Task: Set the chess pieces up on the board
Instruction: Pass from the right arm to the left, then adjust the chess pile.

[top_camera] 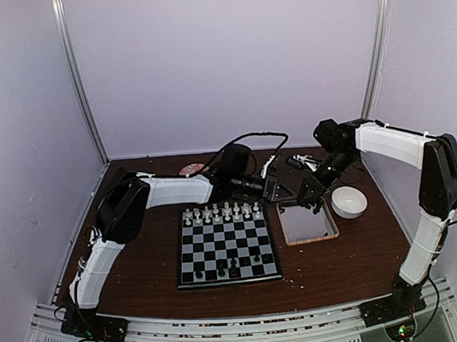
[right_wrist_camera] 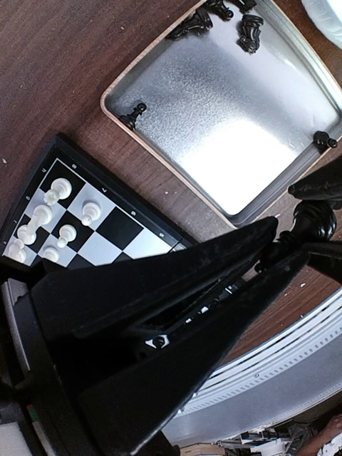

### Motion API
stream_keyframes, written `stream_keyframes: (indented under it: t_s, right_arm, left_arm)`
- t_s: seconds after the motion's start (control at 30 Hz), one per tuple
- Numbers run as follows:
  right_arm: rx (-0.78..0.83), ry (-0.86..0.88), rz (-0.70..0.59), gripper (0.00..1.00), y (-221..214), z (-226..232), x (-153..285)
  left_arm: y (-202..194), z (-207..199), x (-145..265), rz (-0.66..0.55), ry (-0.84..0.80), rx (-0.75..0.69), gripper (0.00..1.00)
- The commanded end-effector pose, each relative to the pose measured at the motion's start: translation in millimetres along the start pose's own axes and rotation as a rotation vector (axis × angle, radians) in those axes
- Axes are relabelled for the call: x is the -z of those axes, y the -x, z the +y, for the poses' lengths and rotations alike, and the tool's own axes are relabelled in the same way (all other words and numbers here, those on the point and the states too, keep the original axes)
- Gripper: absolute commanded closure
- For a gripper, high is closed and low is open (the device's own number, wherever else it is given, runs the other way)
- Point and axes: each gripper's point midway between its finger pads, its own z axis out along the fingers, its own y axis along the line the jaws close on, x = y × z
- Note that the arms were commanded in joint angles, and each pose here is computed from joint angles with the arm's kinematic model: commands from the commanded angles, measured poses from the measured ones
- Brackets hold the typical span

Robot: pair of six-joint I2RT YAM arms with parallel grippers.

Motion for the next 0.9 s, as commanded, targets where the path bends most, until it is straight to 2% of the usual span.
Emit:
stream_keyframes:
  t_s: [0.0,0.13,0.27,0.5,0.87]
  right_arm:
    - [0.034,-0.018,-0.084,0.76,17.2,1.2,16.1]
    - [0.079,-0.017,-0.082,0.63,11.8,3.9,22.9]
    - [0.132,-0.040,-0.071,0.55,1.7,2.2,24.9]
    - [0.143,-0.028,-0.047,0.51,-7.8,-1.0,16.2]
    - [0.190,0.051,-0.025,0.52,-20.6,10.2,10.1]
  left_arm:
    - [1.0,-15.0,-6.6,0.003,-0.056,-0.046,1.00]
    - [4.7,-12.6,-1.6,-0.016,-0.051,-0.039,1.00]
    - [9.2,-14.0,3.6,-0.045,-0.070,-0.026,1.00]
    - [15.2,-18.8,8.6,-0.070,-0.092,-0.031,1.00]
    - [19.0,-14.7,19.8,-0.108,-0.102,-0.011,1.00]
